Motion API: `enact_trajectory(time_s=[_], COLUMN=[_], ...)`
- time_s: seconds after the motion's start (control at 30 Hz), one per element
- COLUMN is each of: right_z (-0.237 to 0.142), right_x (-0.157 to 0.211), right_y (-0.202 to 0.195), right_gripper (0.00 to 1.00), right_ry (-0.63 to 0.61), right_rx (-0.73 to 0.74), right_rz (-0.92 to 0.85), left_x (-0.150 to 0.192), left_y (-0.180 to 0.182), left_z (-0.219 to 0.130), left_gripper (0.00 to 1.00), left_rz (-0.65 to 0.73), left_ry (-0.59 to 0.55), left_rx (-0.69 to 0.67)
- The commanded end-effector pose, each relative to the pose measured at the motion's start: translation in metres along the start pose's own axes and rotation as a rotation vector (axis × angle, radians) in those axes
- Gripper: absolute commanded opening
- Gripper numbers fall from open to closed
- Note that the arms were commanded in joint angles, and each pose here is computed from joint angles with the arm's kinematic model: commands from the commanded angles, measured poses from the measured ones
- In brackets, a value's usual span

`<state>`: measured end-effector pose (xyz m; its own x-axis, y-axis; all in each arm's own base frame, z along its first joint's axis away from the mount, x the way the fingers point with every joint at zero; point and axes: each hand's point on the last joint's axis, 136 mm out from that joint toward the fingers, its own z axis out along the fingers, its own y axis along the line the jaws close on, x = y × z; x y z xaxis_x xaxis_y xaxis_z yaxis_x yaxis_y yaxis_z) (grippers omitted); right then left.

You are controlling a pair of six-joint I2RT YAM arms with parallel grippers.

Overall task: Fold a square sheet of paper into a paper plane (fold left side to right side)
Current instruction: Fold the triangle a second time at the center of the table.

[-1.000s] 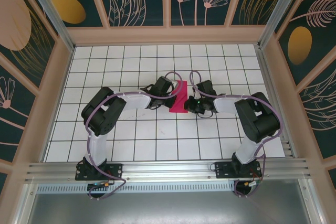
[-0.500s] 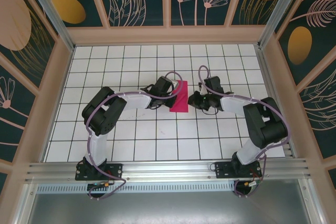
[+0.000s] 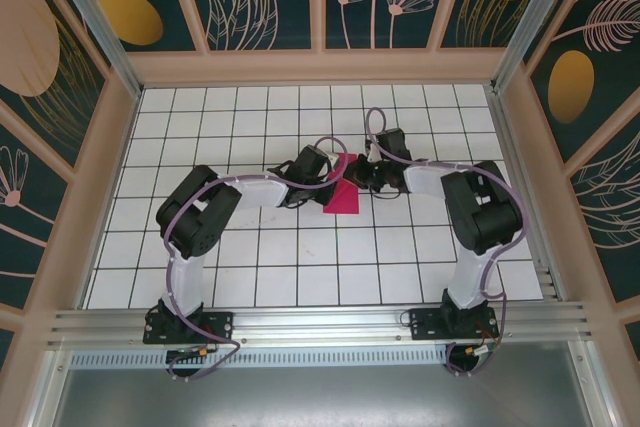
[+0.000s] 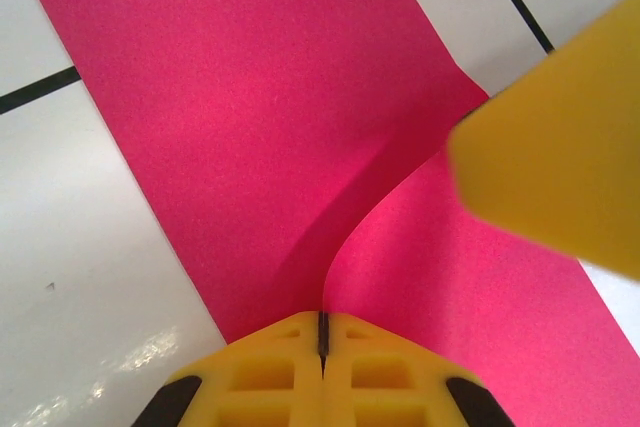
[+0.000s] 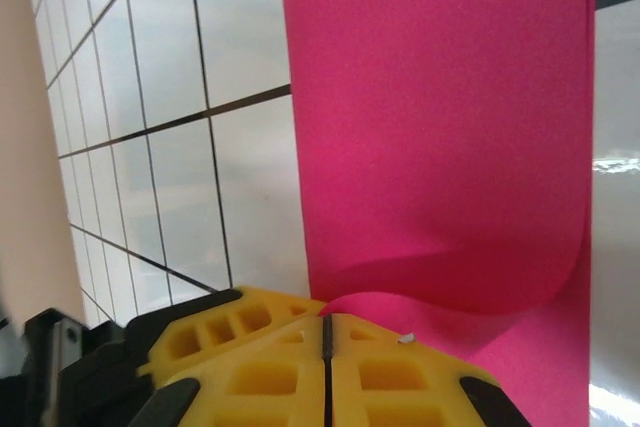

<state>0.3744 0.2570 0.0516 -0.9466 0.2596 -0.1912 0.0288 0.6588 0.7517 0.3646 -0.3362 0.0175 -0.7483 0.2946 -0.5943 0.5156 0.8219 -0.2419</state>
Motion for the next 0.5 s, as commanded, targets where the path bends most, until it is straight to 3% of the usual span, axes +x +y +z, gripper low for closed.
enact_trajectory(time_s=[0.0, 0.47], right_z=[0.01, 0.02], right_x=[-0.002, 0.014], right_y=[0.012, -0.03], right_gripper=[0.1, 0.1], right_ry=[0.019, 0.055], right_rx=[-0.03, 0.107], right_rz=[-0.005, -0.006], left_x=[0.014, 0.016], left_y=[0.008, 0.01], left_z=[0.011, 0.012], left_gripper=[0.0, 0.0], left_rz=[-0.007, -0.003], left_ry=[0.044, 0.052], left_rx=[-0.018, -0.025])
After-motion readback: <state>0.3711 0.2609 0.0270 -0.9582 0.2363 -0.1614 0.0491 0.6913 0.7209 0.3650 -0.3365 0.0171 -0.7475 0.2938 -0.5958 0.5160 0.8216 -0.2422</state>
